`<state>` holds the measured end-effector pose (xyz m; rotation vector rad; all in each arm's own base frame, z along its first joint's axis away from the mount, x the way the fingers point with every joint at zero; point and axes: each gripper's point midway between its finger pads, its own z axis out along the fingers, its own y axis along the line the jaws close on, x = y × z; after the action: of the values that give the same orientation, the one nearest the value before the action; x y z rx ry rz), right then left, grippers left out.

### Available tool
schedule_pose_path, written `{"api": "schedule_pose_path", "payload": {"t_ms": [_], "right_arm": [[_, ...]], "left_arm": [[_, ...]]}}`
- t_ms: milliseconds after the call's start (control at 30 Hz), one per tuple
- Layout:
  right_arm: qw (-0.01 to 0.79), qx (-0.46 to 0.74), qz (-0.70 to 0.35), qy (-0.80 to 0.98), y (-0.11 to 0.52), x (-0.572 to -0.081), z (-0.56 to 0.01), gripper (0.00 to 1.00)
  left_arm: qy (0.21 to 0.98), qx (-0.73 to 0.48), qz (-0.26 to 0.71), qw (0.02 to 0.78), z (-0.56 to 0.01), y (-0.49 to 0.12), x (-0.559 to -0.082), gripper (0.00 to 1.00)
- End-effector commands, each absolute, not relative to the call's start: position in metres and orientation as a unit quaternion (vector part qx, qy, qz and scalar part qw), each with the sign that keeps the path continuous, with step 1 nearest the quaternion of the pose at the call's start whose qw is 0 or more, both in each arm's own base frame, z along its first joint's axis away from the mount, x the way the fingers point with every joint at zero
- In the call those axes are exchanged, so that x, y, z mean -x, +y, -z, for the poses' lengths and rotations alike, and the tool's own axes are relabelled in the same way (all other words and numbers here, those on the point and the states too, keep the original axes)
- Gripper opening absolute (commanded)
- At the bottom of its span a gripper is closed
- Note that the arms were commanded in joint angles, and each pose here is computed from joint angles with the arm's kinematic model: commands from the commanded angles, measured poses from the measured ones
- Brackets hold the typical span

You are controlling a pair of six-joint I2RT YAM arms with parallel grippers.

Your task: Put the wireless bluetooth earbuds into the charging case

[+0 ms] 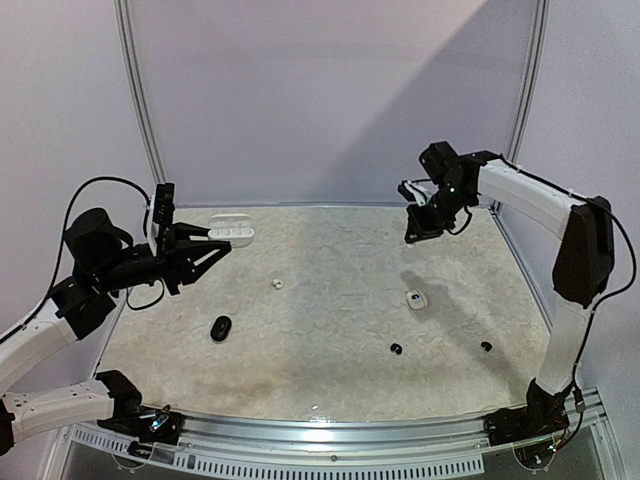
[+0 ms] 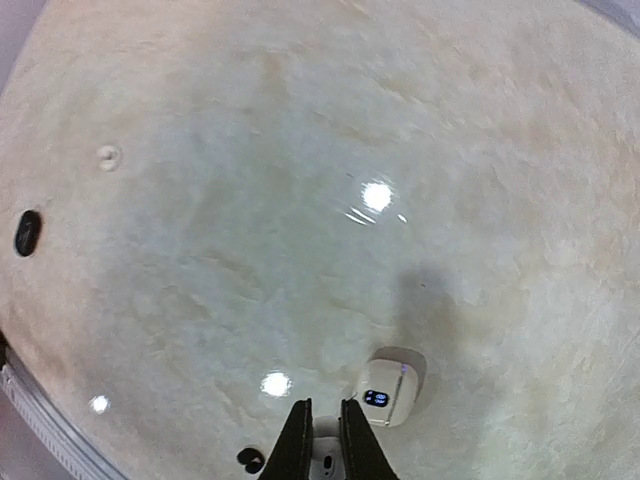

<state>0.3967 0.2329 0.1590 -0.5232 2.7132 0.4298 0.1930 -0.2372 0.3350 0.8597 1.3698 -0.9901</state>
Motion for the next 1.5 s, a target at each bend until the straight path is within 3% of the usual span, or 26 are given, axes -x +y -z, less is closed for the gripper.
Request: {"api": "schedule_pose_path", "payload": {"t_ms": [0,300,767,1167,1467], "right_arm": [[0.171,0.283,-0.180,0.927,0.272,-0.354,-0.195,0.00],[0.071,0.419,-0.140,0.894,0.351,-0.266,-0.124,0.00],[-0.001,0.395,-0.092,0.914,0.380,-0.245,-0.015,0.00],[-0.011,0.391,-0.074,0.917,0.372,-0.243,0.001,0.23],[0.001,0.394,-0.079,0.916,0.372,-0.244,-0.013,0.23]], "left_arm": [[0.575,-0.380,0.425,0.586,-0.339,-0.238,-0.188,0.00],[0.574,-0.381,0.428,0.585,-0.339,-0.239,-0.188,0.00],[0.573,-0.384,0.424,0.587,-0.340,-0.239,-0.187,0.00],[0.572,-0.383,0.424,0.588,-0.341,-0.239,-0.187,0.00],[0.573,-0.384,0.424,0.587,-0.339,-0.239,-0.187,0.00]]}}
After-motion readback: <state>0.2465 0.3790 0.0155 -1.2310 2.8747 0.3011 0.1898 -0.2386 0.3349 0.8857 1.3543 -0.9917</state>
